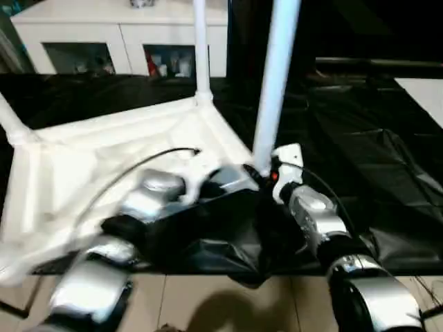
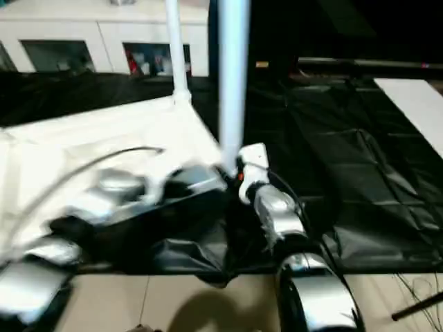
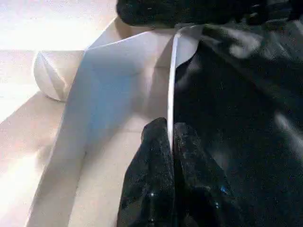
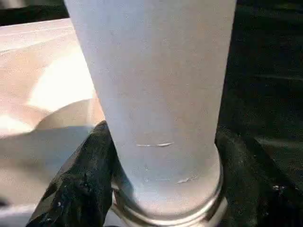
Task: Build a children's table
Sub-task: Rotate leg to tighten
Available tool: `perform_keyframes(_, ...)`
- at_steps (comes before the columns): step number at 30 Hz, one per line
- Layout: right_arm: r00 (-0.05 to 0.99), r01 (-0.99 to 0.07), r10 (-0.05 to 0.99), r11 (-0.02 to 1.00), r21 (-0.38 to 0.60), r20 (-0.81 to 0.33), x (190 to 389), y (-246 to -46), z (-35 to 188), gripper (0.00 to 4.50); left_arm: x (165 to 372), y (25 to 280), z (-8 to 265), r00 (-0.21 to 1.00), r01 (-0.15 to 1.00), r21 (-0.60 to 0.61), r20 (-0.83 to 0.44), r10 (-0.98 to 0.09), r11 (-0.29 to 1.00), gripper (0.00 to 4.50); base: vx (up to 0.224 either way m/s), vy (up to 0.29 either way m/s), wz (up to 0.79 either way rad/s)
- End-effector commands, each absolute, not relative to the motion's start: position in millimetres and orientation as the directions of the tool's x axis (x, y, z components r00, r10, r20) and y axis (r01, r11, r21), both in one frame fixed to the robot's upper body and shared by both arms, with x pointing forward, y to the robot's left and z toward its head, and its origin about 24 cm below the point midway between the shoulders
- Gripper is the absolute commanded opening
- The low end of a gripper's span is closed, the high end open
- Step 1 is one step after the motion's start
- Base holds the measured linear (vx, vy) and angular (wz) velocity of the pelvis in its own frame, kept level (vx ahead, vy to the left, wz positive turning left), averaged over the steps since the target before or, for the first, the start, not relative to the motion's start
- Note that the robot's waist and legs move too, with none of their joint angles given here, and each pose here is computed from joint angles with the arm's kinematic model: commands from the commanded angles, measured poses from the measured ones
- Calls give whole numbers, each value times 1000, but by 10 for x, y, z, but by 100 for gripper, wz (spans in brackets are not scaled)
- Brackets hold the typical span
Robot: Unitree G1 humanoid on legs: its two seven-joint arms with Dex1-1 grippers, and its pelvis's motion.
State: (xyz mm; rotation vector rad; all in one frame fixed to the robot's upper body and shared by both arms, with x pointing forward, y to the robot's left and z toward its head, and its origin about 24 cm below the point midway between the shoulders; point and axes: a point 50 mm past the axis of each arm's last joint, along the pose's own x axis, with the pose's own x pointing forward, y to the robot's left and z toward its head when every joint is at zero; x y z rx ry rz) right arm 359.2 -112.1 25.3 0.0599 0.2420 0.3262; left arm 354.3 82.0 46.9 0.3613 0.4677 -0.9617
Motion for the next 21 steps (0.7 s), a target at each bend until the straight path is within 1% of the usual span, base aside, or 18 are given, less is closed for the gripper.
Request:
perform_keyframes(1,882,-329,348,937,112,-317,3472,-933,50,267,3632,760,562,600,777,137,-457,-657,614,0,0,0,0)
perform_keyframes(3,881,-378,387,922,87,-274,3493,-929,114,267,3606,700,558,558,814,144,-462,-689,563,0,0,0,0)
perform_keyframes(4,876,-396,406,914,90,-259,3494,-926,130,267,3601,698,554,551,819,143,-464,-693,556,0,0,0,0)
perform_keyframes(5,869,-419,434,901,112,-238,3490,-923,148,300,3594,703,547,545,824,146,-468,-696,547,0,0,0,0)
perform_keyframes(7,859,-457,474,880,127,-191,3491,-939,197,334,3587,725,520,533,834,161,-479,-697,527,0,0,0,0)
perform_keyframes(10,832,-516,528,849,111,-173,3479,-969,228,347,3584,766,508,526,839,160,-482,-700,520,0,0,0,0)
perform_keyframes(11,825,-528,536,844,94,-177,3475,-976,231,366,3585,774,504,525,840,163,-483,-701,517,0,0,0,0)
perform_keyframes(12,821,-536,542,840,83,-180,3471,-979,232,366,3585,778,501,524,841,165,-483,-701,515,0,0,0,0)
perform_keyframes(13,803,-566,570,821,73,-174,3455,-998,244,375,3577,779,503,513,850,168,-478,-713,499,0,0,0,0)
perform_keyframes(14,748,-645,646,762,63,-153,3400,-1048,277,375,3554,772,520,484,871,172,-457,-746,459,0,0,0,0)
perform_keyframes(17,705,-698,696,715,42,-138,3346,-1092,302,375,3532,755,540,458,888,174,-433,-777,426,0,0,0,0)
perform_keyframes(19,655,-747,745,663,39,-126,3272,-1158,323,375,3532,743,572,466,884,174,-394,-792,434,0,0,0,0)
perform_keyframes(20,617,-780,778,625,40,-117,3207,-1222,344,380,3521,735,604,442,896,141,-367,-819,420,28,0,0,0)
perform_keyframes(21,579,-810,809,585,47,-103,3144,-1264,371,379,3518,739,651,432,901,114,-335,-838,419,44,0,0,0)
